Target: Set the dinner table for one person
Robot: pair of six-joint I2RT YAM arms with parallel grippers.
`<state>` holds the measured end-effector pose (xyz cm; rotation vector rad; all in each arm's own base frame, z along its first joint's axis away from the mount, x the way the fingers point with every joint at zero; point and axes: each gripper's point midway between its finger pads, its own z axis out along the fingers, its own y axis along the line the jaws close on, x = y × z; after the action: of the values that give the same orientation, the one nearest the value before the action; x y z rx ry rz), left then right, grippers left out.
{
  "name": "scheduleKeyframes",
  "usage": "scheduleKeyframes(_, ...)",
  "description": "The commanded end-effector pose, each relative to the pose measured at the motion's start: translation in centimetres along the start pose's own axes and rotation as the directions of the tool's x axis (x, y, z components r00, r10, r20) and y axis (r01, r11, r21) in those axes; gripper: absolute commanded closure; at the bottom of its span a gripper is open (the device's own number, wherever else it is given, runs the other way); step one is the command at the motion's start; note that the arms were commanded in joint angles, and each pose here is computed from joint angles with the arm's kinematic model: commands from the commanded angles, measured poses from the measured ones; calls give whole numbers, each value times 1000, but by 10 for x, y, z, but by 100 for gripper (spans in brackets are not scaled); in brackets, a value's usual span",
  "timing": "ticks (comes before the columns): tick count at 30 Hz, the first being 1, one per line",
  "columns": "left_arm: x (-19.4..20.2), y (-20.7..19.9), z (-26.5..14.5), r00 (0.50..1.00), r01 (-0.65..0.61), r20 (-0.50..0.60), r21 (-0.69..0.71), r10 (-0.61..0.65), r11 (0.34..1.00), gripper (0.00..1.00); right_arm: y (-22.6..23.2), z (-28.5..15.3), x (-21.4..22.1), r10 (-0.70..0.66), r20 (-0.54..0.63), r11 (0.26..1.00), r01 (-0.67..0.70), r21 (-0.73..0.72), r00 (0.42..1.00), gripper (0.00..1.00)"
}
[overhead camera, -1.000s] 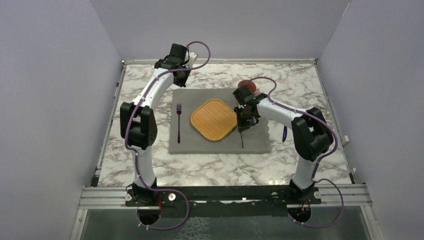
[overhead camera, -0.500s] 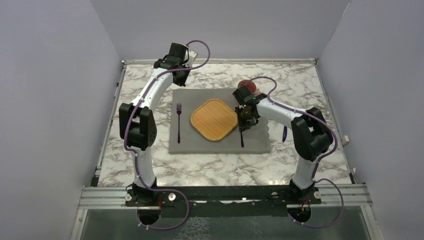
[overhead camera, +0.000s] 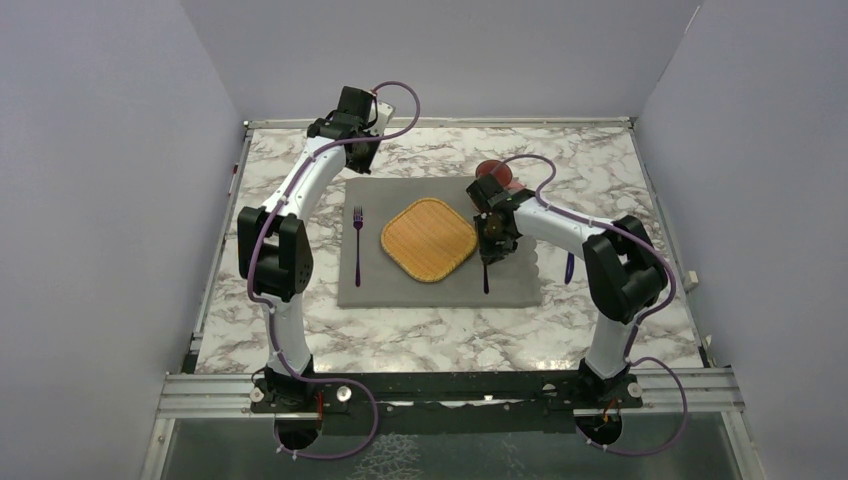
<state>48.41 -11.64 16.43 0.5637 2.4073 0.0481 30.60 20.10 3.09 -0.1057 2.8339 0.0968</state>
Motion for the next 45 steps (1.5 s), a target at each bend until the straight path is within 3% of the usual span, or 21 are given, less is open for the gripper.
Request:
scheduleKeyframes(1, -13, 1, -19, 998, 5, 56, -1, -5, 1000, 100, -10, -14, -13, 38, 70, 997, -43, 66, 997, 82)
scheduleKeyframes(6, -11, 1, -20, 999, 2, 53, -3, -2, 1000, 100, -19, -49, -38, 110, 212, 987, -131, 89, 971, 80)
scheduleKeyframes(15, -8, -2, -18, 999, 6, 46, 10, -7, 1000, 100, -43, -95, -42, 197, 294, 953, -253, 166, 935, 78)
scheduleKeyframes(18, -5, -4, -16, 999, 6, 41, 19, -7, 1000, 100, -61, -107, -33, 224, 314, 927, -301, 223, 923, 56)
scheduleKeyframes(22, -4, -6, -14, 999, 7, 43, 26, -8, 1000, 100, -81, -112, -14, 255, 315, 887, -351, 300, 914, 43)
scheduleKeyframes(35, -7, -9, -12, 998, -23, 54, 52, 20, 998, 100, -144, -89, -5, 377, 274, 855, -447, 264, 885, 42)
scheduleKeyframes(45, 0, -16, -12, 999, -27, 45, 84, 23, 996, 100, -162, -43, 16, 439, 176, 837, -472, 276, 881, 43)
